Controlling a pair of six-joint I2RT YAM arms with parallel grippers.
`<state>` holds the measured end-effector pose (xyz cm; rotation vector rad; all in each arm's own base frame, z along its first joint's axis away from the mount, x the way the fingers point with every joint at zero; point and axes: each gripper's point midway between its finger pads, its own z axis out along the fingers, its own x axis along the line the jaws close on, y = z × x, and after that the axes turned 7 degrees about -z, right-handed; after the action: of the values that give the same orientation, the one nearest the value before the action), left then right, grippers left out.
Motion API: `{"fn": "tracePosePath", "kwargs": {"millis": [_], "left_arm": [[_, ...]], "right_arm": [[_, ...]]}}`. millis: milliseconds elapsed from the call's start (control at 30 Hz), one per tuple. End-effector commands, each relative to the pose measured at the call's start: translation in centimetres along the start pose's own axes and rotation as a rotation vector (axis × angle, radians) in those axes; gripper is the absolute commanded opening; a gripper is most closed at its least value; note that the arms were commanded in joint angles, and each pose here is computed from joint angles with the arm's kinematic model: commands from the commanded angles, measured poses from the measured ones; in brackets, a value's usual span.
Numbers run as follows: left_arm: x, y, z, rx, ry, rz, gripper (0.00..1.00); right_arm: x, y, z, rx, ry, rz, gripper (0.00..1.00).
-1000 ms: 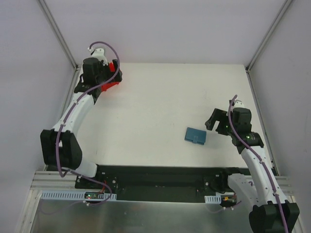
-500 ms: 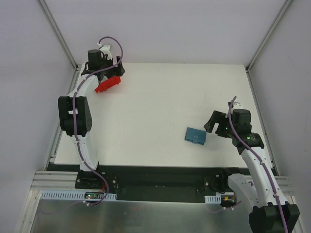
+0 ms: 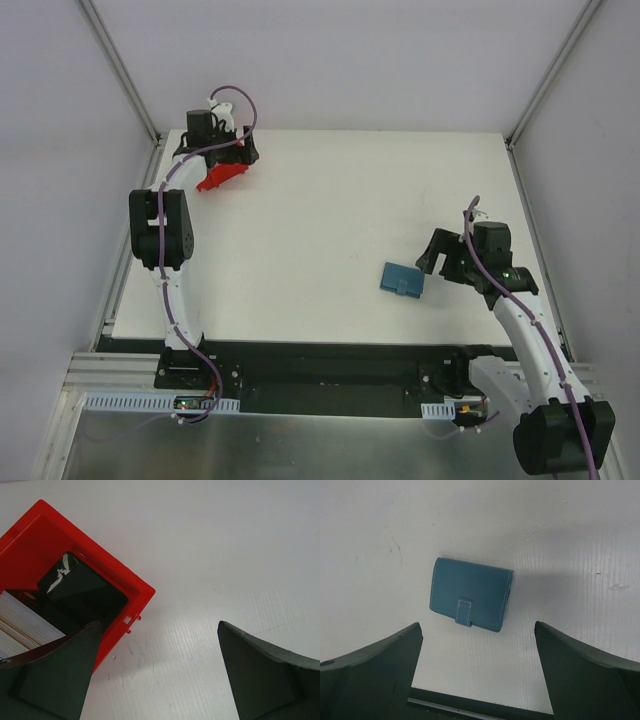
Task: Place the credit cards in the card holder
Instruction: Move the storage box to the center of the board.
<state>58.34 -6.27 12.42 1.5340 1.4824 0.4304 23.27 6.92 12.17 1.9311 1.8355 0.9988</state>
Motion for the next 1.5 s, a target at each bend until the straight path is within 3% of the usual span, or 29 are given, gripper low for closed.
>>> {"fn": "tracePosePath", "kwargs": {"millis": [0, 433, 1033, 1467], "left_arm": [[0.5, 1.6, 0.0, -0.032, 0.008, 0.052, 0.99], [-0.1, -1.8, 0.8, 0.053, -0.055, -0.007, 0.99], [-3.8, -3.2, -1.7, 0.100, -0.161, -0.127, 0.99], [-9.7, -5.8, -2.1, 0.169, -0.237, -0.139, 0.99]], "right_arm": [[0.8, 0.5, 0.2, 0.002, 0.036, 0.009, 0.96], [0.9, -0.2, 0.9, 0.042, 0.046, 0.022, 0.96], [1.2, -1.2, 1.4, 0.062, 0.069, 0.059, 0.96], [1.1, -1.7, 1.3, 0.061, 0.069, 0.067, 0.96]]}}
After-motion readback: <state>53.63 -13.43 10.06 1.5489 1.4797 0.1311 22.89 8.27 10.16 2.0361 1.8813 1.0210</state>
